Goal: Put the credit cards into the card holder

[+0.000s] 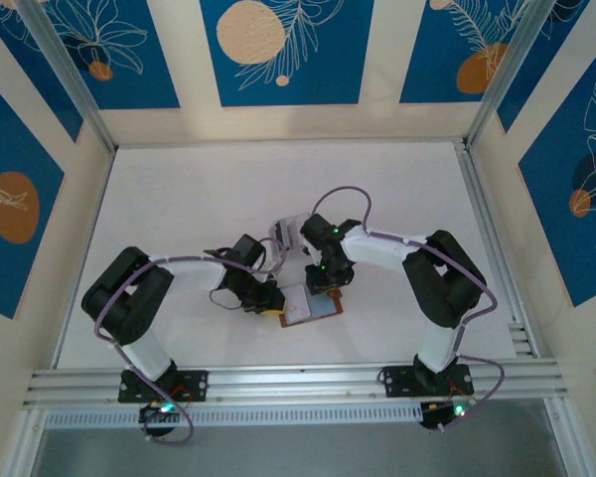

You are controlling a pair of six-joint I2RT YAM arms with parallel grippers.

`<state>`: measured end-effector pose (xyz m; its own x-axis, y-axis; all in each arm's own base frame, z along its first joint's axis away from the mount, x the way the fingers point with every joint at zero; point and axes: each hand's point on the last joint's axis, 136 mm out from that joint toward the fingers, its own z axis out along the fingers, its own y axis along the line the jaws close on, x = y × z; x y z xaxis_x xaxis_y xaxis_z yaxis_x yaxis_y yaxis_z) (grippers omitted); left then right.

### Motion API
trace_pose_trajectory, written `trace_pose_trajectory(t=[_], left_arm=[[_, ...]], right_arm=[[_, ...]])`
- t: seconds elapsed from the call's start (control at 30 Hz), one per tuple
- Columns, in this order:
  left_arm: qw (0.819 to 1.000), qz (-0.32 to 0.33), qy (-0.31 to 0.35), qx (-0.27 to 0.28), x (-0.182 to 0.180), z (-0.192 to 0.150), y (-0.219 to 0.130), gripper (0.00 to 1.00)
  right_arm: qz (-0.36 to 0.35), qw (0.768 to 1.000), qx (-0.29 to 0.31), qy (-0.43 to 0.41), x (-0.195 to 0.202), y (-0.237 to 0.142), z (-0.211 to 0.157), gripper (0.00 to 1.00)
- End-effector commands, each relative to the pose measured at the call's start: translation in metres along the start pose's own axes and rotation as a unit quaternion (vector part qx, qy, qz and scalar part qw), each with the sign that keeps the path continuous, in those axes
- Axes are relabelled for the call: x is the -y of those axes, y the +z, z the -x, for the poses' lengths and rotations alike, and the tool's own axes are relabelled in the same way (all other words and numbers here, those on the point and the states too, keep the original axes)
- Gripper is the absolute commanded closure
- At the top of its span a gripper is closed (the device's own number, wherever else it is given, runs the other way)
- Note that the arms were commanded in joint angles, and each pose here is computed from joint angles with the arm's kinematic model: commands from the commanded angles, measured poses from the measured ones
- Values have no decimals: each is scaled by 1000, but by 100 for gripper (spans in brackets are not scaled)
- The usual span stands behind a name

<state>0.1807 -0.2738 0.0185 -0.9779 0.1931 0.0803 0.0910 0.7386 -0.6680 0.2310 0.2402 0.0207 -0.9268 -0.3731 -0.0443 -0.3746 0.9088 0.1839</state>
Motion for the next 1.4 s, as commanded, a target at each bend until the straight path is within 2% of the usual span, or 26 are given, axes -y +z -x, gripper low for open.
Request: trace_pose_trajectory(t=[0.0, 0.27, 0.63, 1.0, 1.37], left_arm=[[999, 48, -16, -7, -27, -6, 8, 84], [999, 47, -12, -4, -25, -5, 6, 85], [999, 47, -14, -5, -26, -6, 7, 85], [999, 51, -14, -5, -28, -6, 8, 84], [999, 48, -11, -1, -25, -3, 7, 84]], right_arm=[[-29, 999, -26, 25, 5, 20, -15, 67], [-57, 996, -39, 60, 12, 35, -36, 81], [-53, 997, -22, 57, 10, 18, -32, 100], [-27, 998, 26, 45, -6, -29, -21, 100], [25, 999, 20, 26, -36, -43, -19, 100]])
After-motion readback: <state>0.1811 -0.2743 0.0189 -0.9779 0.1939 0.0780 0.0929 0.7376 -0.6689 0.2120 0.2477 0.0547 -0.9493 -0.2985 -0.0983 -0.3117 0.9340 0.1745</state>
